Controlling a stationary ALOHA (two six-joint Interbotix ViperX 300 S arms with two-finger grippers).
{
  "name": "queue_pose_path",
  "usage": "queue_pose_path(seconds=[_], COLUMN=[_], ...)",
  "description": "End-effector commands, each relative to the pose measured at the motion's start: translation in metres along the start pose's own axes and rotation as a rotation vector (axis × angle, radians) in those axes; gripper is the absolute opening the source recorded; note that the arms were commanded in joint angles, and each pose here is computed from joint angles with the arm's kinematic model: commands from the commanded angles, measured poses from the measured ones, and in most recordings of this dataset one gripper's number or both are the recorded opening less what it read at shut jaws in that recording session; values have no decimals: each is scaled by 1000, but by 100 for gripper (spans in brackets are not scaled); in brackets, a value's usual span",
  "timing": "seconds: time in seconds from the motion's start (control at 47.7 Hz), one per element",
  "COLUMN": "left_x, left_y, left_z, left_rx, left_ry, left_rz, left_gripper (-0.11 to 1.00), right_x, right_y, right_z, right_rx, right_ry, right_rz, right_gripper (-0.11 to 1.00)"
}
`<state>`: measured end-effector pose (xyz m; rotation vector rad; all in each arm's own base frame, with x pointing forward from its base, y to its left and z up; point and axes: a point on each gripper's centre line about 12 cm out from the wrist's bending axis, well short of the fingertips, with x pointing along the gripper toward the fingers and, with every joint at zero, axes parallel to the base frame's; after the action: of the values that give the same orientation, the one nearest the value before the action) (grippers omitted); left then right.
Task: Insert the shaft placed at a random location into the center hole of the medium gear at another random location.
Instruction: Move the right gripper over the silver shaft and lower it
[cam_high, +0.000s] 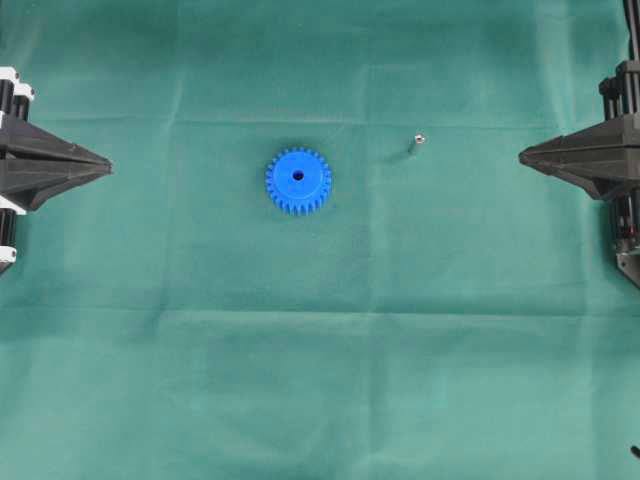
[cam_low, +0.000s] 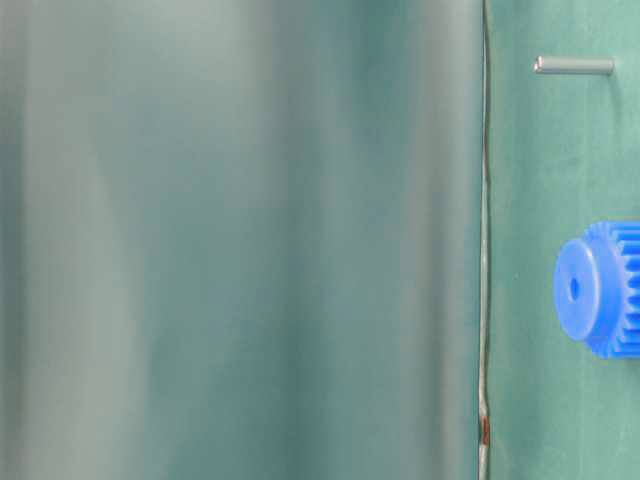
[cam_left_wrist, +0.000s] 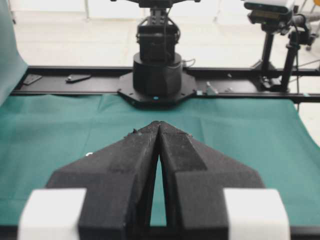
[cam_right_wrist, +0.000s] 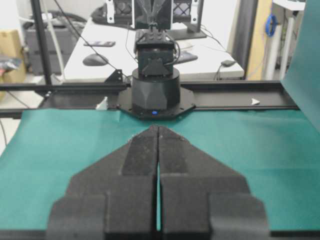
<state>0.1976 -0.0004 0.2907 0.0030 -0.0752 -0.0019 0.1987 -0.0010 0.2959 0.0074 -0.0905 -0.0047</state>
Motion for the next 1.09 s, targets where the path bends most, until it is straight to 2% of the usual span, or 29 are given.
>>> queue_pose_path(seconds=[0.0, 0.335, 0.545, 0.629, 0.713, 0.817, 0.901, 0.943, 1.069], left_x=[4, 4, 4, 4, 4, 4, 4, 4, 4], left_y=[0, 0, 0, 0, 0, 0, 0, 0, 0], left_z=[9, 7, 7, 6, 6, 6, 5, 6, 5], left_rx=[10, 4, 4, 6, 4, 4, 4, 6, 6], left_ry=[-15, 2, 3, 5, 5, 8, 9, 9, 12], left_rz=[-4, -4, -4, -4, -4, -4, -4, -4, -4], left_gripper=[0, 0, 0, 0, 0, 0, 0, 0, 0], right_x=[2, 12, 25, 31, 39, 49, 55, 59, 66], right_y=[0, -3, -14, -22, -33, -41, -48, -52, -62], right_z=[1, -11, -32, -45, -61, -81, -99, -109, -133], right_rx=[-27, -25, -6, 7, 18, 24, 30, 34, 45], right_ry=[3, 52, 115, 161, 219, 295, 363, 398, 461], right_rz=[0, -11, -63, -101, -143, -171, -192, -203, -234], right_gripper=[1, 1, 3, 14, 37, 68, 89, 91, 85])
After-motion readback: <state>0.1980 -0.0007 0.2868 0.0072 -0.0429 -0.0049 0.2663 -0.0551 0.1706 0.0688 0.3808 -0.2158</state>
